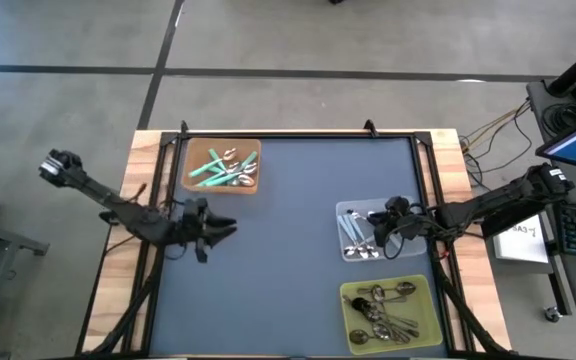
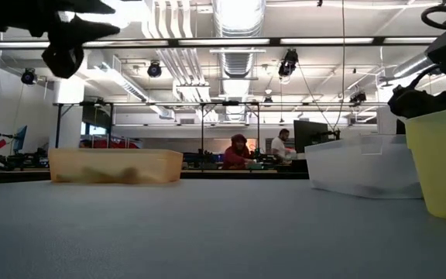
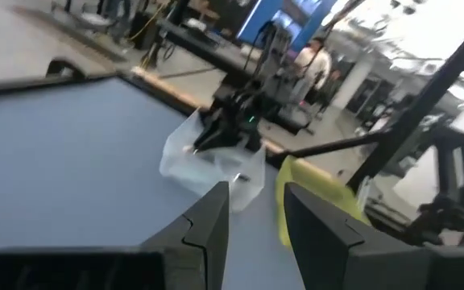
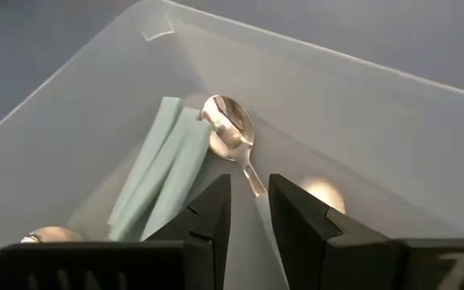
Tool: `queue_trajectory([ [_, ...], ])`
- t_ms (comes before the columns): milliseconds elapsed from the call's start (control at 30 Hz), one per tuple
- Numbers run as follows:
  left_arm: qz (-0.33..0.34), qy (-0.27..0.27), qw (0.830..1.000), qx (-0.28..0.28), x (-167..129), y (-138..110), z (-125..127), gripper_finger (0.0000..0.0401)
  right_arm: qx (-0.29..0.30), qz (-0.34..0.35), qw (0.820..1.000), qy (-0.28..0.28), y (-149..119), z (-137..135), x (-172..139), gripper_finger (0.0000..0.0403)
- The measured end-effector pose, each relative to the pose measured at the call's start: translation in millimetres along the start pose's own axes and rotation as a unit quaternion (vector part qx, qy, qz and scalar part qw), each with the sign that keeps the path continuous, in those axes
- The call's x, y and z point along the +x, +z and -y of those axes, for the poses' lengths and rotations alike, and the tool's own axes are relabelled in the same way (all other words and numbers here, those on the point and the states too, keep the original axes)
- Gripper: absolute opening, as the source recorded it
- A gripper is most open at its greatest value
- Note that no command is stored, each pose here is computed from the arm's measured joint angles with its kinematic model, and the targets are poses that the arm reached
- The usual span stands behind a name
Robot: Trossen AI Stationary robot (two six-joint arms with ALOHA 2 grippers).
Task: Sort silverware by color (type)
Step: Return to Home Position
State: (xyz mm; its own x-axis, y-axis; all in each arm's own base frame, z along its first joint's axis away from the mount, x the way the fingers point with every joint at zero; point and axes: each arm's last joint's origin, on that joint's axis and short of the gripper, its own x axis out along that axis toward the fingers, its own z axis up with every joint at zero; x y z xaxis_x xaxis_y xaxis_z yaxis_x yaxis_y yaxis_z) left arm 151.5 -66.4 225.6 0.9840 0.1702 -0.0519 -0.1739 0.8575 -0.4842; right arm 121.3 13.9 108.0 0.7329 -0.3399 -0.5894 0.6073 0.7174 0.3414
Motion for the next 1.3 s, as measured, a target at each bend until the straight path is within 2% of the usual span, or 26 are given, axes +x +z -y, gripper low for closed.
queue_trajectory([
  [133, -0.022, 0.02, 0.999, -0.015, 7, -13, 1, 0.0103, -0.005, -0.001, 1.0, -0.001, 0, 0, 0, 0.0079],
  [300, -0.024, 0.023, 0.999, -0.027, 14, -13, 8, 0.0103, -0.019, -0.003, 1.0, -0.001, 0, 0, 0, 0.0085],
  [633, -0.011, 0.014, 0.999, 0.033, 26, 3, 29, 0.0103, -0.013, 0.01, 1.0, 0.014, 11, -10, -3, 0.0078],
  [867, -0.027, 0.021, 0.999, 0.036, 35, -5, 34, 0.0103, 0.02, 0.047, 0.997, 0.058, 14, -6, -12, 0.0075],
  [967, -0.042, 0.017, 0.998, 0.041, 38, -11, 35, 0.0103, 0.057, 0.1, 0.986, 0.118, 21, -7, -21, 0.0075],
  [1067, -0.047, 0.017, 0.998, 0.028, 39, -14, 35, 0.0103, 0.11, 0.157, 0.965, 0.181, 31, -10, -31, 0.0075],
  [1300, -0.05, 0.016, 0.998, 0.038, 40, -15, 35, 0.0103, 0.161, 0.218, 0.93, 0.247, 43, -7, -50, 0.0075],
])
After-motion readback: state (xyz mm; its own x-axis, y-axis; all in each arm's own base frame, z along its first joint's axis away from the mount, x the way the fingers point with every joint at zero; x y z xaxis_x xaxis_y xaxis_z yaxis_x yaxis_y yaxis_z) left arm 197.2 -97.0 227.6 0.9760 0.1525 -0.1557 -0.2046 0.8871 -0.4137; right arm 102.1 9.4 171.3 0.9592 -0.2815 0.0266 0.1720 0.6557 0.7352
